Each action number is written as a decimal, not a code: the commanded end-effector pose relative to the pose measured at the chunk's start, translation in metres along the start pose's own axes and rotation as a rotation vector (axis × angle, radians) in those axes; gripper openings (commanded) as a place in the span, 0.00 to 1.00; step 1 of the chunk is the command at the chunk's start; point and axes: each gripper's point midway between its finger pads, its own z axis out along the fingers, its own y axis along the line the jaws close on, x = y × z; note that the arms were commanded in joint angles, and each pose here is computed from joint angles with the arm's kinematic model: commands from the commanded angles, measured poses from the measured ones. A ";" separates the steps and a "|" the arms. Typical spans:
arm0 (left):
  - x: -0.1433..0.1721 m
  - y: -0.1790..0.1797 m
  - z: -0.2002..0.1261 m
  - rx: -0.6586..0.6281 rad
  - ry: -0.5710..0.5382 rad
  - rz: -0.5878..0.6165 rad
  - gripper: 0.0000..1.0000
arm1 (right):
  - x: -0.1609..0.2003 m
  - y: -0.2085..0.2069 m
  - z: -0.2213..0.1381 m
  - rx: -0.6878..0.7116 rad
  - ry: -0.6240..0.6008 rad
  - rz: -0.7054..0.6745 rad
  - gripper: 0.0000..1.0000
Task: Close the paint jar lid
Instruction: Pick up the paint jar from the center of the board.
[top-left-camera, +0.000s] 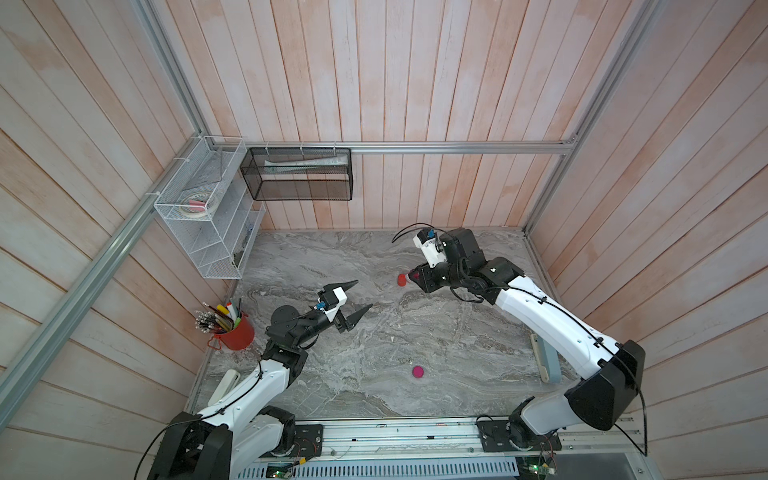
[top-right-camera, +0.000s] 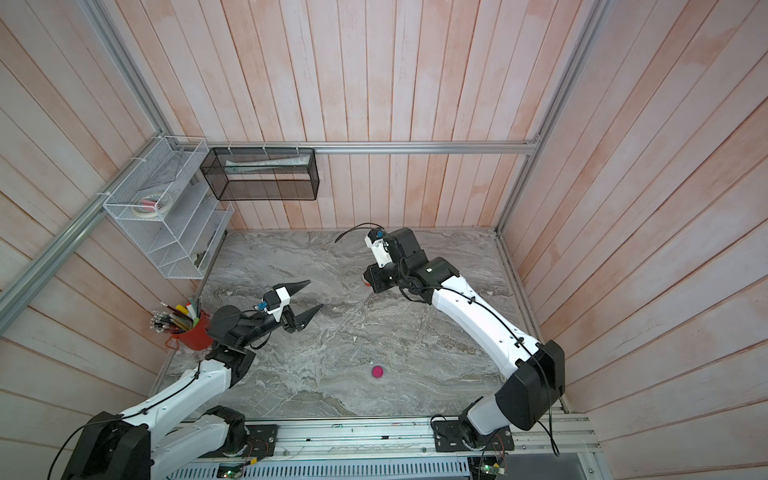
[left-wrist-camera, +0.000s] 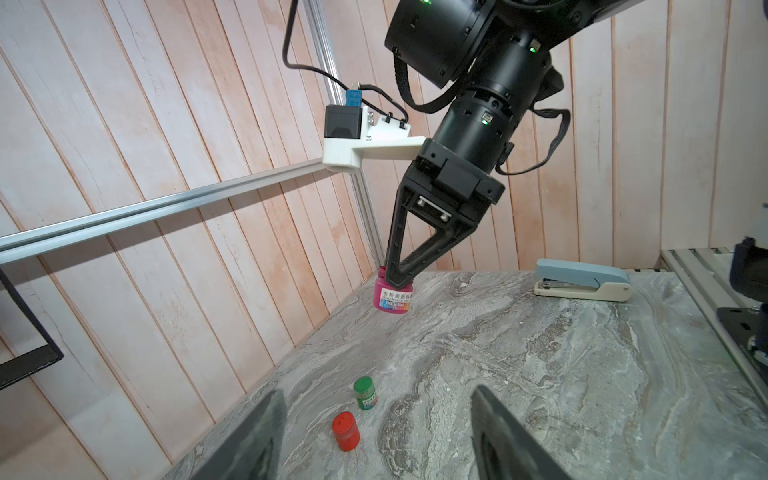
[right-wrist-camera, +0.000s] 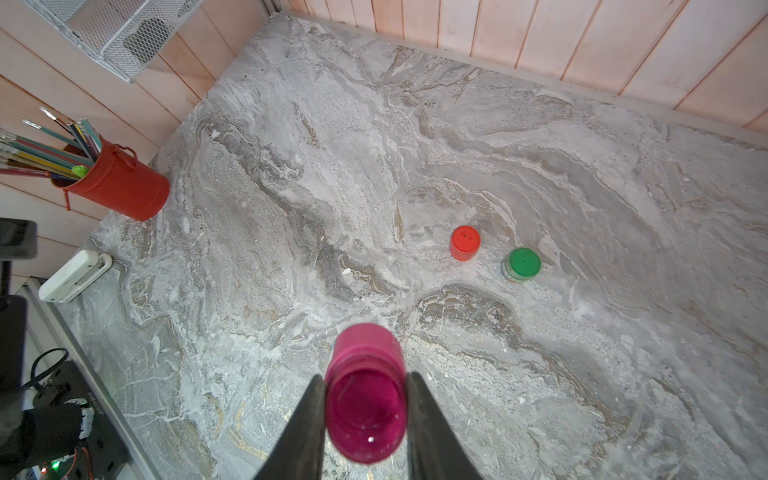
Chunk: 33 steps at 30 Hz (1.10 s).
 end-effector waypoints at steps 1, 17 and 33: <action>-0.001 -0.012 0.003 0.058 -0.024 0.030 0.70 | -0.008 0.016 0.002 -0.055 -0.007 -0.037 0.32; 0.027 0.018 0.023 -0.092 0.108 -0.001 0.60 | -0.019 0.085 0.014 -0.198 -0.006 -0.121 0.32; 0.027 0.023 0.024 -0.113 0.126 0.016 0.57 | -0.020 0.116 0.020 -0.253 0.014 -0.154 0.31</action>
